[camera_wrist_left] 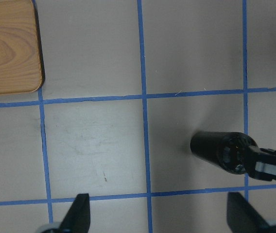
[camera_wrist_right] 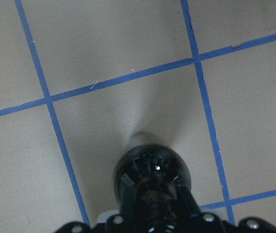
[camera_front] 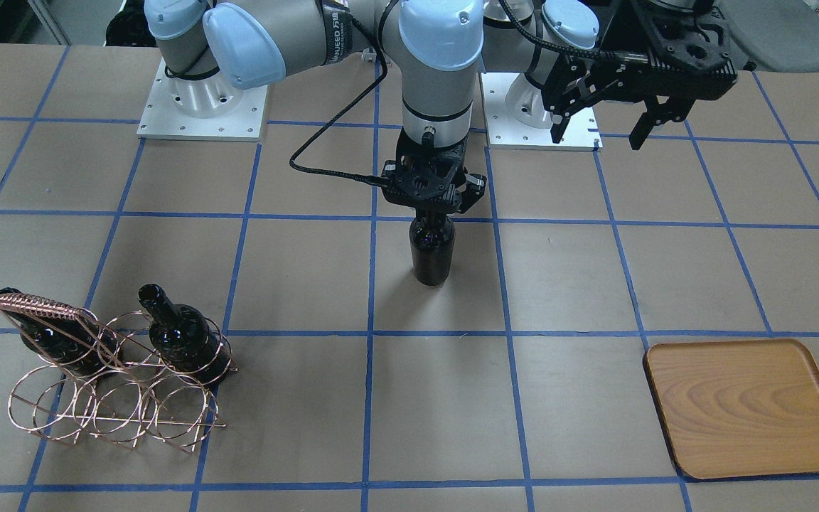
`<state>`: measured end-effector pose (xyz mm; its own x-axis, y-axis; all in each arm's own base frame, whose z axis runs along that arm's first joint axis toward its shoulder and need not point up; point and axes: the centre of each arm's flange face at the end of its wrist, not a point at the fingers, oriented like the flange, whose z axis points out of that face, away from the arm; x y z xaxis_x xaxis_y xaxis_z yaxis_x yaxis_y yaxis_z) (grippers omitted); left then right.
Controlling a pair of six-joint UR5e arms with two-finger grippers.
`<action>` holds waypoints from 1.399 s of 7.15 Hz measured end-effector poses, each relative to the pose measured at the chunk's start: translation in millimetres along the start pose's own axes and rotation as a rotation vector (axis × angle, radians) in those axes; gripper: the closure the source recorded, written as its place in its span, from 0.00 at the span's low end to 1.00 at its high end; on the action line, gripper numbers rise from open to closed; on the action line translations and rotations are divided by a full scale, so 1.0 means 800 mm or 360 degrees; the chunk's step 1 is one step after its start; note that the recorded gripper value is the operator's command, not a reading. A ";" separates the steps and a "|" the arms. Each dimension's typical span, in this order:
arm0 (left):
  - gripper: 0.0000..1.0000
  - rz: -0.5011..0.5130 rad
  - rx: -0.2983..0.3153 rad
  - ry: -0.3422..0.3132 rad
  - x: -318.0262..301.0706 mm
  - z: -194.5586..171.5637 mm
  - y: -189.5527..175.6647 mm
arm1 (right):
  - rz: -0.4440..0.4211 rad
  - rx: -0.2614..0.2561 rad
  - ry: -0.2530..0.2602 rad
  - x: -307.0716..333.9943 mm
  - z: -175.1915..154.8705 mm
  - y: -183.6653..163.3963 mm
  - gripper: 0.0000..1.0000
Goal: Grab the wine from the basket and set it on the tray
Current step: 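Carry the bottle toward the table center and stand it upright, then open the right gripper and withdraw it back over the rack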
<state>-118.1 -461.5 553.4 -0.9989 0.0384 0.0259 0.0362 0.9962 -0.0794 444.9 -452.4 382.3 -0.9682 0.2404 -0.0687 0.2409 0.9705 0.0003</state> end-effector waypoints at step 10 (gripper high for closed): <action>0.00 -0.0207 -0.0032 0.0020 0.011 0.006 0.006 | -0.0197 0.0331 0.0090 0.133 -0.103 -0.133 0.00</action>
<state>-126.7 -457.1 548.5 -0.9948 -0.0906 0.0472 -0.0931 0.9942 -0.0547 310.8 -528.5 456.9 -0.9920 0.1260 0.0008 0.1230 0.9698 -0.2106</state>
